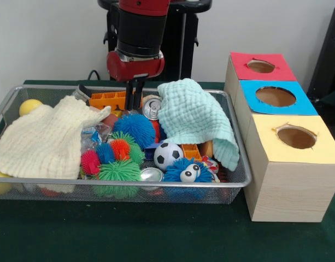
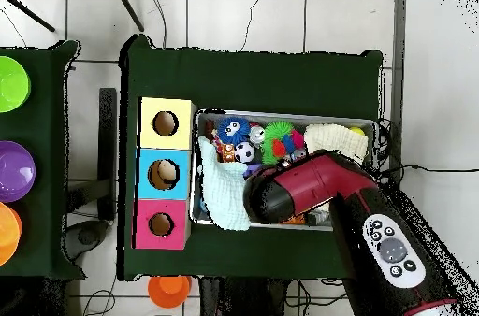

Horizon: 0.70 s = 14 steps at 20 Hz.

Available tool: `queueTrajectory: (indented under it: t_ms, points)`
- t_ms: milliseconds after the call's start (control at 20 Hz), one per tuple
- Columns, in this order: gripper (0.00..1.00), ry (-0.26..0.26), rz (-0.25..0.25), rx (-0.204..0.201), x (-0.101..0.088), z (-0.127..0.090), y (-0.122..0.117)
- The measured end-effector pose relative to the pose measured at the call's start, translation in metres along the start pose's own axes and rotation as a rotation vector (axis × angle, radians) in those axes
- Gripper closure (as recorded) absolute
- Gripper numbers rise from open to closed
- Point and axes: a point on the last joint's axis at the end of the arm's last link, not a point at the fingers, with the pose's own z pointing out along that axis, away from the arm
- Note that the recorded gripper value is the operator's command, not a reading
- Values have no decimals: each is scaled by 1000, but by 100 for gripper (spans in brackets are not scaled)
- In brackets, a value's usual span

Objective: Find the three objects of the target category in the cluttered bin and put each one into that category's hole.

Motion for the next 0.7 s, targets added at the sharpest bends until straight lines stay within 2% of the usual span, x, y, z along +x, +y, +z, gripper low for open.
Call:
queueTrajectory:
  t_ms: [300,700]
  points:
    - [100,14,-53,45,2,3,-1]
    - [100,15,-89,94,1,5,-10]
